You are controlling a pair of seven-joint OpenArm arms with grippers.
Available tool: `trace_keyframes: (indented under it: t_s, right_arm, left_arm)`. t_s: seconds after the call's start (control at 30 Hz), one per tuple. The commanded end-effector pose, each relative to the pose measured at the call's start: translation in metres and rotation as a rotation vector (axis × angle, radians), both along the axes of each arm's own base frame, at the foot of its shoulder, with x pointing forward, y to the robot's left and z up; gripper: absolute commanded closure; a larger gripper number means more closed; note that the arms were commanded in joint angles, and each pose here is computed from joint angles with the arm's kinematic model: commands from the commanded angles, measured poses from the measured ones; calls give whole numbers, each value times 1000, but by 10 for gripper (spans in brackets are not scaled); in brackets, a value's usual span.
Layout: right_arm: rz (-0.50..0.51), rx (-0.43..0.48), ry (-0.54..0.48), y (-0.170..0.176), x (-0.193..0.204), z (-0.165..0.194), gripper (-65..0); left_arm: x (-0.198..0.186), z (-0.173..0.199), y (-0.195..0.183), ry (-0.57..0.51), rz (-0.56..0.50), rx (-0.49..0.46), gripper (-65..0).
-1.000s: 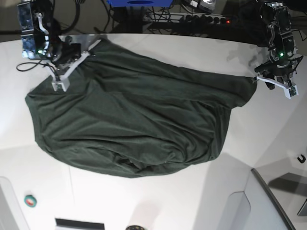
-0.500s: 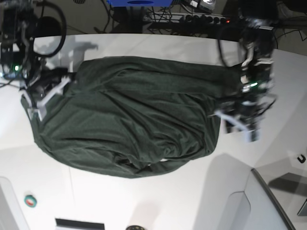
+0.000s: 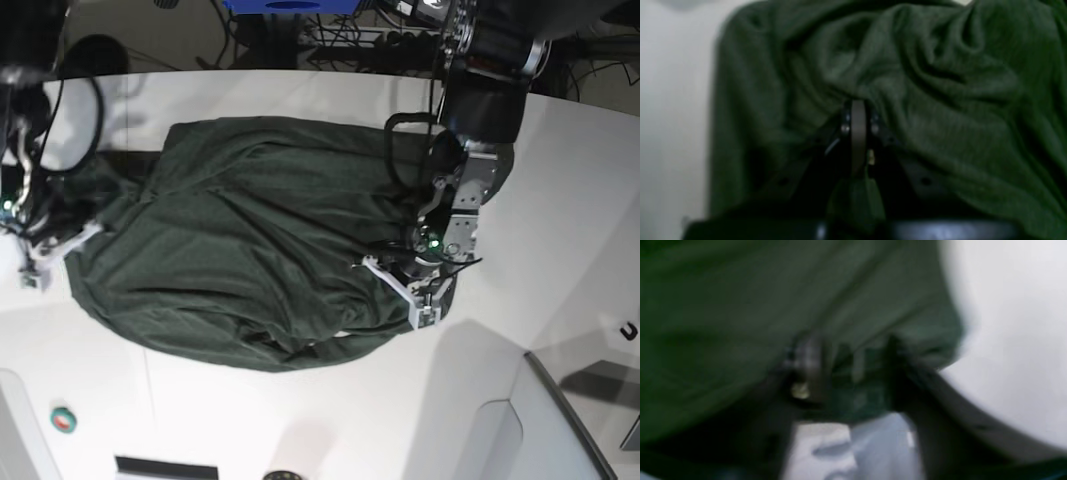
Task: Layout the t-shirt on the table in an organized manner, then fold the t-shirt properly
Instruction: 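Grasp the shirt edge with the left gripper and pull it outward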
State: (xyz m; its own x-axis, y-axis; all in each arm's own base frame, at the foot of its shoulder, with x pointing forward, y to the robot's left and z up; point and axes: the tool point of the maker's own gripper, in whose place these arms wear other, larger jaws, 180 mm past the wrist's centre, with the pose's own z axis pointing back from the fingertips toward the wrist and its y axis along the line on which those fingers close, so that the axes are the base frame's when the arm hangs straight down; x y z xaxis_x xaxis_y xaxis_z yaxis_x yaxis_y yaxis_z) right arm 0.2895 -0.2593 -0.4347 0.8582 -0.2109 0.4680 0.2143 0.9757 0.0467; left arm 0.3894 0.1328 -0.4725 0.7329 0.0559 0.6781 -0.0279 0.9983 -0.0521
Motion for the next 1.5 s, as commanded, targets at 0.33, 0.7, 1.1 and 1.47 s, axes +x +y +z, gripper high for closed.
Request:
trace_keyframes:
  t_s: [0.33,0.7,1.1,1.47]
  right_arm:
    - [7,-46,78,-18,23,-61,-33]
    - [21,-142,25,-35,95,-57,-36]
    - [-9,-189,-106,-70,130,-6,-38]
    - [35,-132,-319,-38,105,90,-279]
  left_arm:
    - [10,-23,32,6,35,90,0]
    - [62,-2,31,-93,-37,224,0]
    - [124,69,8,-254,69,38,0]
    - [66,110,28,-242,6,17,-109]
